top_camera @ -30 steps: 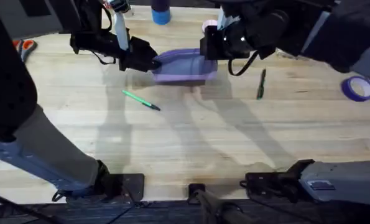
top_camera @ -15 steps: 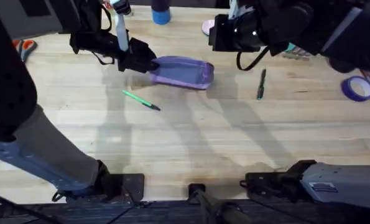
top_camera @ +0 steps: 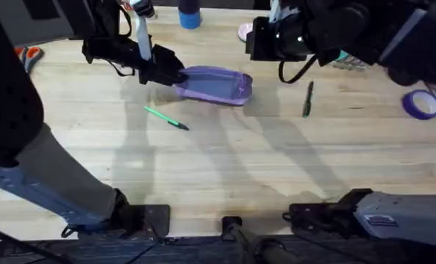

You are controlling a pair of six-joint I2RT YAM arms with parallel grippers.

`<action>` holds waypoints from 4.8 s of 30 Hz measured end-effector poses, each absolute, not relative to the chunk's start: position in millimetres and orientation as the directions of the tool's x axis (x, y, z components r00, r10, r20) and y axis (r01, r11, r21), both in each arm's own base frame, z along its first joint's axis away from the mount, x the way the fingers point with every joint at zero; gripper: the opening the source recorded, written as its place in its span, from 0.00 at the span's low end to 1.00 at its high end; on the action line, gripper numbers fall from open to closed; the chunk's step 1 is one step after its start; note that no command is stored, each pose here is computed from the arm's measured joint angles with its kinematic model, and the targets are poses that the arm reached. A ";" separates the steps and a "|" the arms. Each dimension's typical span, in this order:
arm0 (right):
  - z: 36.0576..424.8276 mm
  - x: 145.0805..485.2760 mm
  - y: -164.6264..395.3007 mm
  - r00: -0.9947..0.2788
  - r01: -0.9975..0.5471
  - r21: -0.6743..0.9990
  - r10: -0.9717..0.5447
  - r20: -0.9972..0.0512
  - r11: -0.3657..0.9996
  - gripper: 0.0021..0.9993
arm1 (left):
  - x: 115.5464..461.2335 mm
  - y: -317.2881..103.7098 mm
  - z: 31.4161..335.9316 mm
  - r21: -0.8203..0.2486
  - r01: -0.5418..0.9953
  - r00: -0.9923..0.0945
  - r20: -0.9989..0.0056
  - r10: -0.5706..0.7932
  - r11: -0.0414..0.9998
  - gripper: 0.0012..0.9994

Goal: Unzip the bag, pick up the pens from the table one at a time and place them inside, then zip the bag closed.

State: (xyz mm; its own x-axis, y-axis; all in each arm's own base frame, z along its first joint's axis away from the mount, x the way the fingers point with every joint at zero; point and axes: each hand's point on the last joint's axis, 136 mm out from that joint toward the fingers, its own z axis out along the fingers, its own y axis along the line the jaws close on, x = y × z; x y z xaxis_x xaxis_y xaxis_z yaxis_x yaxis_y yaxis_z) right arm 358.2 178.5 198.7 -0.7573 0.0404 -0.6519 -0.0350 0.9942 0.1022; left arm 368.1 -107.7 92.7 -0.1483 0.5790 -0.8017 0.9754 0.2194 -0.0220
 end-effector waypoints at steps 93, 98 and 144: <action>120.4 319.6 209.3 -0.794 0.124 0.061 0.136 -0.592 0.990 1.00 | 368.0 -107.7 92.7 -0.022 0.975 -0.148 -0.802 0.579 0.219 0.04; 124.6 325.2 214.7 -0.778 0.123 0.091 0.153 -0.610 0.988 1.00 | 368.0 -107.8 92.7 -0.022 0.975 -0.148 -0.802 0.579 0.219 0.04; 122.3 332.0 217.0 -0.765 0.108 0.082 0.136 -0.630 0.991 0.03 | 369.7 -106.0 92.4 -0.015 0.975 -0.145 -0.800 0.582 0.223 0.04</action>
